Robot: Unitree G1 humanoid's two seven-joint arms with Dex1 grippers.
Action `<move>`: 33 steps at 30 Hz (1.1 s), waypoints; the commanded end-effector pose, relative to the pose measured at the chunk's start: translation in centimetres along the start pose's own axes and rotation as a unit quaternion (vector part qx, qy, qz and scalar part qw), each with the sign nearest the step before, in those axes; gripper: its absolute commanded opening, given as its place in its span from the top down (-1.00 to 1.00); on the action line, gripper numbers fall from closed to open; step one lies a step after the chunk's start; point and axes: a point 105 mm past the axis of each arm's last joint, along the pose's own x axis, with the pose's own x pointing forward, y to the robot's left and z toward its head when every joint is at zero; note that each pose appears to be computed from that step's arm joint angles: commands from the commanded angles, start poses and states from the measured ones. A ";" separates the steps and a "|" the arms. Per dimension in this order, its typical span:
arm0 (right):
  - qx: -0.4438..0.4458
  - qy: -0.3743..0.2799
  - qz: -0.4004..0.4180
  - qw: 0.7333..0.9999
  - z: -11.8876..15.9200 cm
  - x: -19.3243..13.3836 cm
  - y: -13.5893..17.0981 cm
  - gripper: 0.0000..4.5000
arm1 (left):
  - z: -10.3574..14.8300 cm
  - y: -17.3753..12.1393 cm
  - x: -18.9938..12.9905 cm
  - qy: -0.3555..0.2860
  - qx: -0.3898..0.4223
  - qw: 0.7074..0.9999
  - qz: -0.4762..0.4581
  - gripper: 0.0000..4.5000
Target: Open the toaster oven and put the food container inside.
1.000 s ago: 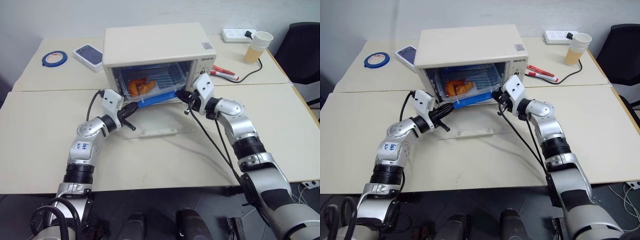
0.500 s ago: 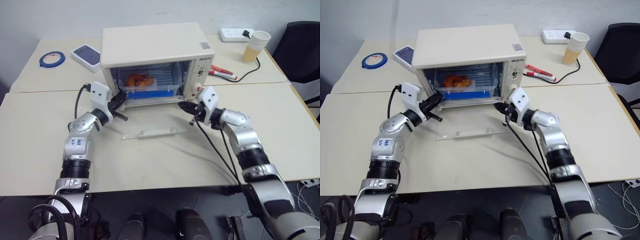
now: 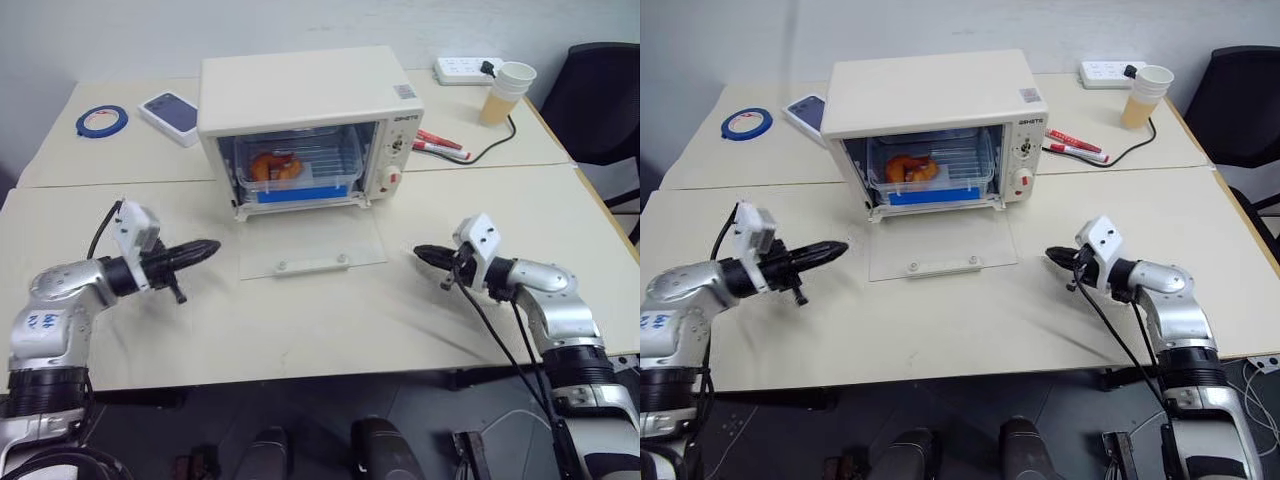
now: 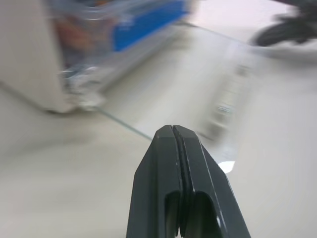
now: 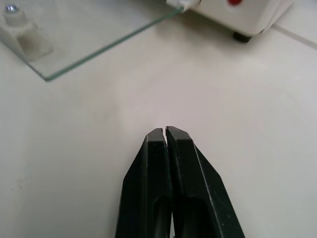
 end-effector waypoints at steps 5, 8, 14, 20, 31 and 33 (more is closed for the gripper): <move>-0.028 -0.073 0.094 0.992 2.3 3.4 2.0 0.96 | 0.0 -1.7 -1.5 0.009 0.015 0.998 -0.061 1.00; -0.033 -0.098 0.107 0.989 3.2 3.8 2.4 0.96 | 0.1 -1.7 -1.4 0.000 0.012 0.999 -0.049 1.00; -0.043 -0.183 0.125 0.974 7.2 2.7 3.0 0.96 | 0.1 -1.4 -2.1 -0.016 -0.005 1.000 -0.010 1.00; -0.027 -0.265 0.093 0.959 12.5 2.5 1.6 0.96 | 0.2 -0.7 -2.2 -0.035 -0.016 0.999 0.026 1.00; -0.017 -0.275 0.014 0.961 16.7 6.8 -1.3 0.96 | -0.9 -0.4 -1.0 -0.055 -0.031 0.996 0.057 1.00; -0.026 -0.269 0.004 0.963 16.6 6.9 -1.7 0.96 | -0.8 -0.4 -0.9 -0.056 -0.030 0.996 0.056 1.00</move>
